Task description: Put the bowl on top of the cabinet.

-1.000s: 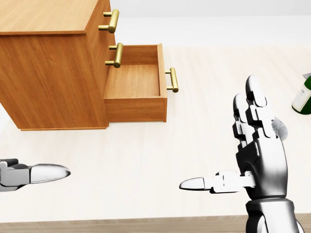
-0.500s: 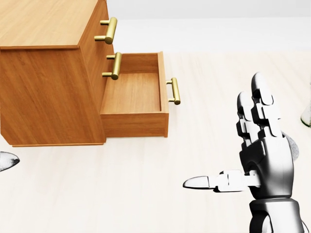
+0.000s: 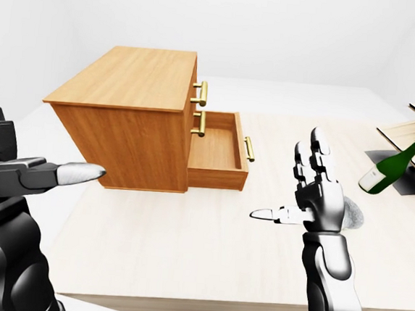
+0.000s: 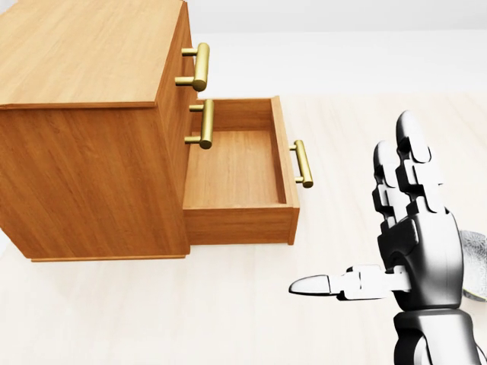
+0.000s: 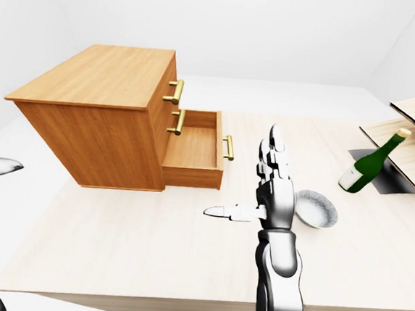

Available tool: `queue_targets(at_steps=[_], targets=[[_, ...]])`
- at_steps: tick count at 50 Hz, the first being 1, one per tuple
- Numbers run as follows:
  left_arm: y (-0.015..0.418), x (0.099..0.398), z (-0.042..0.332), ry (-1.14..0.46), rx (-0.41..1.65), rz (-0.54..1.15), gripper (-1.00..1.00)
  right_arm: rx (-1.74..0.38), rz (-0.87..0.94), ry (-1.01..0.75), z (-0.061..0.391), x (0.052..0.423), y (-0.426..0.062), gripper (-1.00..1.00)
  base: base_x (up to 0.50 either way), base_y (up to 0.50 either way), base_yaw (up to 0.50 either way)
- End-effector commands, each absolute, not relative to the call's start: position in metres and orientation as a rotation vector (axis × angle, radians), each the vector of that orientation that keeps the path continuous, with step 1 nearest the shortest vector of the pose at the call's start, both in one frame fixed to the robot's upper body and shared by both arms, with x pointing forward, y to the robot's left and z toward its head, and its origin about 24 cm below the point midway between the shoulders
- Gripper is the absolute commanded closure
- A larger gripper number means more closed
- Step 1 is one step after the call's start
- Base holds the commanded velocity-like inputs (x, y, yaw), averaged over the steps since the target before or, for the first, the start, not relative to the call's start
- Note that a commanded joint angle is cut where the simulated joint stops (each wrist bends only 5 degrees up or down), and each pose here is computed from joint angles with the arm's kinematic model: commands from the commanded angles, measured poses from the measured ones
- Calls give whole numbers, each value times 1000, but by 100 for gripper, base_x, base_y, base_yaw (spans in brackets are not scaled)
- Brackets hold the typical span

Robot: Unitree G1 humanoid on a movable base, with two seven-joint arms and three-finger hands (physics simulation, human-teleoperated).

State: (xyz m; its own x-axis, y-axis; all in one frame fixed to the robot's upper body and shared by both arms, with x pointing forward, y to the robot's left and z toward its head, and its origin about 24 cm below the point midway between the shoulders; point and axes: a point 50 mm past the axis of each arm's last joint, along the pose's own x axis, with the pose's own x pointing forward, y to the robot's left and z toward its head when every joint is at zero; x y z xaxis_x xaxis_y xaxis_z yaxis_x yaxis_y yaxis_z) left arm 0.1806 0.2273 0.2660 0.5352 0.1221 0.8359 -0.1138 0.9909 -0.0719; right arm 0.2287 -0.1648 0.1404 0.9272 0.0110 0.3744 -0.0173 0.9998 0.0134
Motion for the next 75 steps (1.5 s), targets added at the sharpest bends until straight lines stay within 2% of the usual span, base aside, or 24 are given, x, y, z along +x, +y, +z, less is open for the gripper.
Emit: queue_targets(at_steps=[1, 38, 45, 59, 75], targets=[[231, 180, 268, -1002, -9, 152, -100, 18, 17, -380, 140, 229, -164, -100, 0, 50, 0], [236, 180, 271, -1007, -14, 162, -100, -151, -62, -465, 165, 246, -187, -100, 0, 4, 0], [237, 179, 272, -1013, -12, 163, -100, -166, -62, -447, 161, 246, -185, -100, 0, -45, 0], [238, 177, 274, -1026, -20, 165, -100, -213, -92, -442, 163, 253, -194, -100, 0, 0, 0], [237, 177, 274, -1025, -17, 163, -100, -391, -142, -380, 160, 264, -212, -100, 0, 0, 0]])
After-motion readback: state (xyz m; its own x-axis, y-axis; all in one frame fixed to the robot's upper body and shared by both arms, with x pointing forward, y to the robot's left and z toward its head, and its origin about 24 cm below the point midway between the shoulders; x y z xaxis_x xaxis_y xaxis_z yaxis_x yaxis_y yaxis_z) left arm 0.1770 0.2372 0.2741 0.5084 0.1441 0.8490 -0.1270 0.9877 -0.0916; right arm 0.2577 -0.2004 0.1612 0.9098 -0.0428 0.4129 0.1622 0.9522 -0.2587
